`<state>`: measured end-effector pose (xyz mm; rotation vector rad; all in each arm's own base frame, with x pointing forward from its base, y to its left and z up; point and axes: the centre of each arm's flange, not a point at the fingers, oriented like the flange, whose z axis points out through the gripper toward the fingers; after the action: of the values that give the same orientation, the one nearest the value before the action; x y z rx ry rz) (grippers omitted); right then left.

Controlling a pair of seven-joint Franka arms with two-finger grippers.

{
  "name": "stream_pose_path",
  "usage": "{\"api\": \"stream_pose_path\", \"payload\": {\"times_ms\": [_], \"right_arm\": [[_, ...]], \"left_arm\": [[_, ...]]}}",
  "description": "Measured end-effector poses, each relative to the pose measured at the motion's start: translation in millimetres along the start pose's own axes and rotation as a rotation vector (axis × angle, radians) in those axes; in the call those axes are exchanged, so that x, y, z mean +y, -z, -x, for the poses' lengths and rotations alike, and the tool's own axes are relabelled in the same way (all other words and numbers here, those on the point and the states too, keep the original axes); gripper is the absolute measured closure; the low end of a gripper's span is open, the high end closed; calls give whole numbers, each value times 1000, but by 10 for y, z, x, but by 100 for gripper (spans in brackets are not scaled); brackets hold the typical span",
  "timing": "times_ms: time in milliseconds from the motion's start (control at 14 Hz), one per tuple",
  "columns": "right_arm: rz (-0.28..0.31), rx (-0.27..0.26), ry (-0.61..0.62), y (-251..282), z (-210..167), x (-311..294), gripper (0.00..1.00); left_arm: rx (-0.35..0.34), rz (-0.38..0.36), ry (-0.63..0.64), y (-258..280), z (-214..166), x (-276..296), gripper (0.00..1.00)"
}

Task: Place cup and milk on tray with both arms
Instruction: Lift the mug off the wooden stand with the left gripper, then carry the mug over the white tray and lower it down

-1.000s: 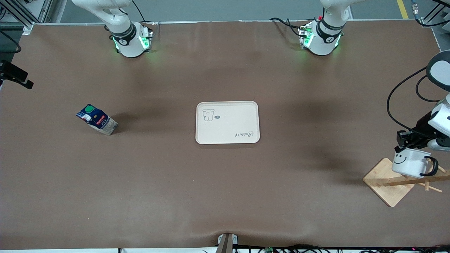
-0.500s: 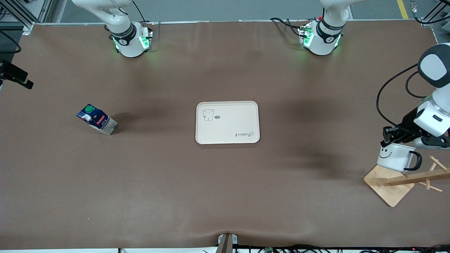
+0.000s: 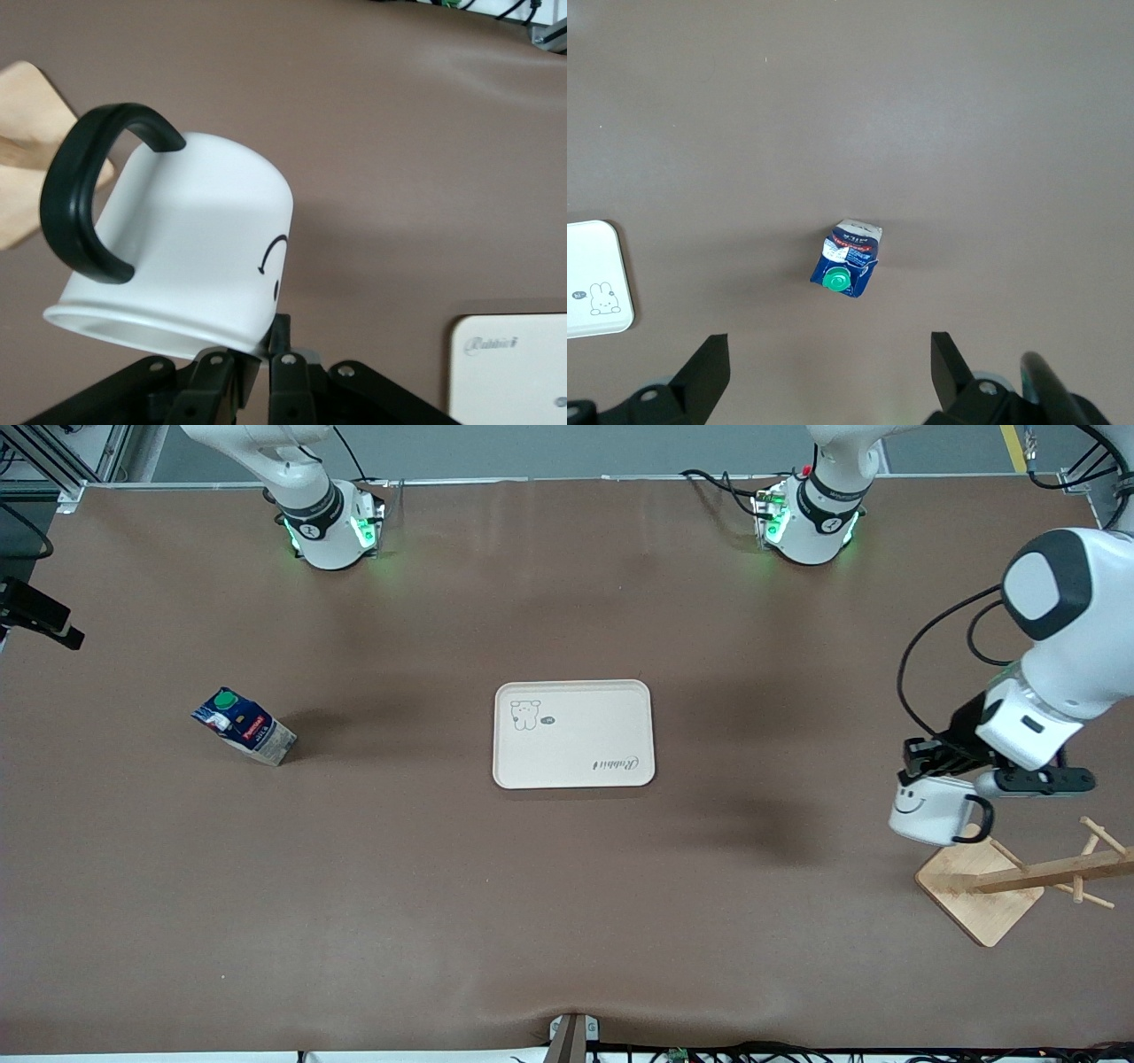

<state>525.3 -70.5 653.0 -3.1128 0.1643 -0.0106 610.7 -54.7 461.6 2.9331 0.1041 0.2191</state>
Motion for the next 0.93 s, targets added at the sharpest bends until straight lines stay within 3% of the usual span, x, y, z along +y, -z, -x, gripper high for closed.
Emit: {"api": "stream_pose_path", "payload": {"times_ms": [500,929], "right_arm": [[0,0,-1,-2,-1,3,0],[0,0,-1,-2,-1,4,0]], "left_arm": [[-125,-8,215,-669,499,1534,91],[-198,-34,399,-1095,793,2164,91]]}}
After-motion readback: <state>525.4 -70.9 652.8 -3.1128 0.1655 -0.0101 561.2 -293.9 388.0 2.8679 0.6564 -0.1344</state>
